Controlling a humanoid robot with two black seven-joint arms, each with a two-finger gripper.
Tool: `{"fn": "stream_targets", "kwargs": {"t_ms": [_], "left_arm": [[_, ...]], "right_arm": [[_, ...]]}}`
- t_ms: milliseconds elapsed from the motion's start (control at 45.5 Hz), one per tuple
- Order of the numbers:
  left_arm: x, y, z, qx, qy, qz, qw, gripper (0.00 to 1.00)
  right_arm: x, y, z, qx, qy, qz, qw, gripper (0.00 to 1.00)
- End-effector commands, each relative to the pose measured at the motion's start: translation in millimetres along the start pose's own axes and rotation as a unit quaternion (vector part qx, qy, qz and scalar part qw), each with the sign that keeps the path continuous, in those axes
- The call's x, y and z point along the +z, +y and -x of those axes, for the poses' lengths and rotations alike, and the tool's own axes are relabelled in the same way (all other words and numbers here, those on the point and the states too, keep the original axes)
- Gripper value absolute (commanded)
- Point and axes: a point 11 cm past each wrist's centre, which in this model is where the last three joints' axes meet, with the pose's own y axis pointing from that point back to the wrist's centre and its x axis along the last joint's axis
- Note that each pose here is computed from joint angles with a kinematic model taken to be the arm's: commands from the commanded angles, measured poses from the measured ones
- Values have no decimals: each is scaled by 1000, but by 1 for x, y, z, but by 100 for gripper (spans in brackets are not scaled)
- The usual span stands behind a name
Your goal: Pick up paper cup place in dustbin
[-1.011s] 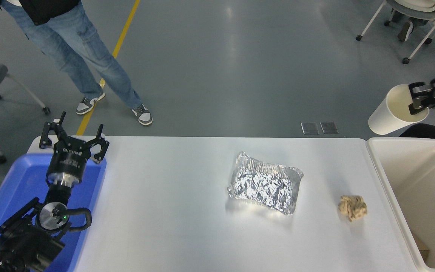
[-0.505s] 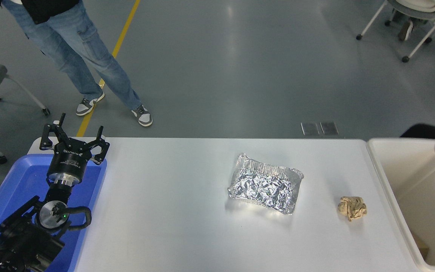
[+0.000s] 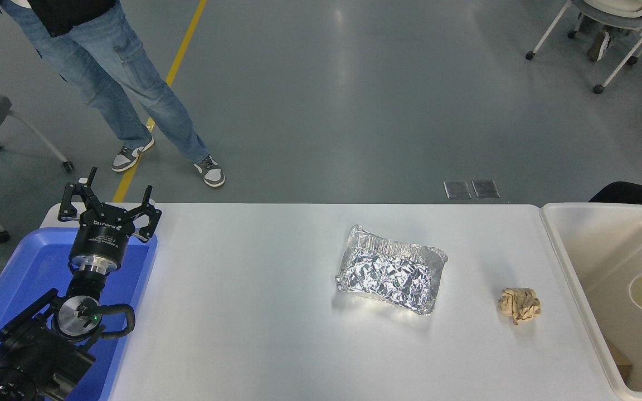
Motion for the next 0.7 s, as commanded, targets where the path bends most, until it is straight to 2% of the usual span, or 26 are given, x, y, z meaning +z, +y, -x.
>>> {"fn": "stream_targets", "kwargs": {"t_ms": [0,66,220,330,484,681], "left_arm": [[0,0,0,0,0,0,1000,100],[0,0,0,0,0,0,1000,100],[0,-1,1,-2,0,-2,1000,100],[-1,-1,1,-3,-1,-3,1000,100],[-1,-1,2,-4,0,-4,1000,100],[-1,-1,1,-4,0,-4,1000,100]], "right_arm": [[-2,-4,12,0,-8,-3,1000,100],[-11,-2,11,-6,-9,-18,1000,100],[-20,19,-24,-6,1,-54,999,100],[-24,62,-62,-30,53,-89,994,100],[-78,133,-105,-45,128,-158,978,100],[-130,228,-113,-146,181,-193,953,100]]}}
